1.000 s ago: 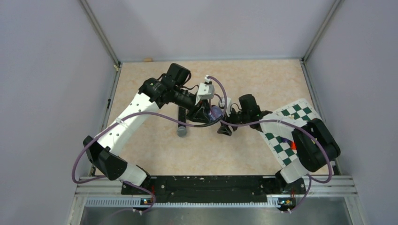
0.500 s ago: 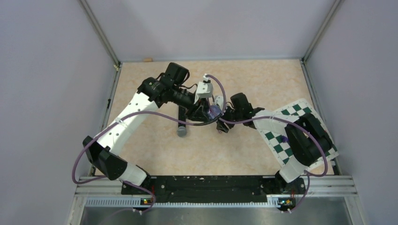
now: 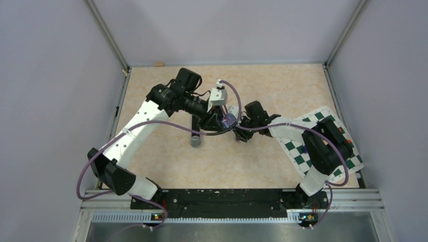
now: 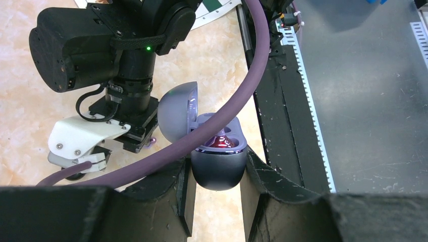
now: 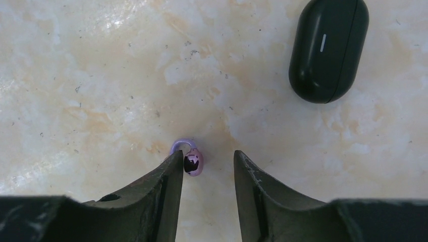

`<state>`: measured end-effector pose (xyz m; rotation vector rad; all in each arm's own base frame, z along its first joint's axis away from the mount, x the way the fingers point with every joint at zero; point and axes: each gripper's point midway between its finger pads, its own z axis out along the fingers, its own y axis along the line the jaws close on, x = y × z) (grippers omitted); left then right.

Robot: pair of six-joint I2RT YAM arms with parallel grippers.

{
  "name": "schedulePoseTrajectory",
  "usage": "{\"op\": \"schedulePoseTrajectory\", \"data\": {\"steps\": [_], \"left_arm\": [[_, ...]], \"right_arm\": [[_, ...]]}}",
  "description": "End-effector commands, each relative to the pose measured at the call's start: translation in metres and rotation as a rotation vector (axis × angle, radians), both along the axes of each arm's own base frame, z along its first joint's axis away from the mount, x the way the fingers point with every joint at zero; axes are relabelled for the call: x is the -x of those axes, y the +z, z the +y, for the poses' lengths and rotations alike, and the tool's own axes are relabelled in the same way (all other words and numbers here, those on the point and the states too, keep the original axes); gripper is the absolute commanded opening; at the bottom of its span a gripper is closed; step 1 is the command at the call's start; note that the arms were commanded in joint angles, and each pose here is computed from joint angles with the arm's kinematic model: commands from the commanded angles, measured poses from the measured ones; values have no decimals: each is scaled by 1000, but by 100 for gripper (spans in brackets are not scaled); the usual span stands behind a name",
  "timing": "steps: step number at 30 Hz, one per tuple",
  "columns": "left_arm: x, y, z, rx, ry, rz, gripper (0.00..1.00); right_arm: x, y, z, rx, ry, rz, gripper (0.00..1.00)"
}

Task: Insert the wireless bluetooth earbuds into the charging case
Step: Pick up the right earbud from the center of the board, then place the right earbud at the center of the board.

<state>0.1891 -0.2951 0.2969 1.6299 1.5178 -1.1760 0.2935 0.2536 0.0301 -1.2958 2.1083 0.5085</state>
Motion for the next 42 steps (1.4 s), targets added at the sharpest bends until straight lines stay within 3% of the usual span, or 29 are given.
{"op": "schedulePoseTrajectory", "data": {"steps": [1, 6, 14, 24, 29, 35, 42], "left_arm": [[10, 25, -2, 92, -43, -50, 0], [11, 25, -2, 95, -43, -51, 0], [12, 26, 1, 105, -38, -57, 0], [10, 25, 0, 107, -38, -46, 0], [10, 25, -1, 108, -38, -46, 0], [10, 24, 0, 106, -36, -45, 0], [10, 24, 0, 106, -35, -45, 0]], "right_arm": [[-16, 11, 0, 39, -27, -72, 36], [-25, 21, -7, 56, -69, -136, 16], [-58, 48, -48, 49, -281, -197, 12], [-90, 35, -129, 18, -627, -93, 9], [-95, 22, -146, 23, -719, -52, 9], [-93, 16, -144, -11, -712, 12, 18], [-89, 25, -139, -84, -695, 67, 44]]}}
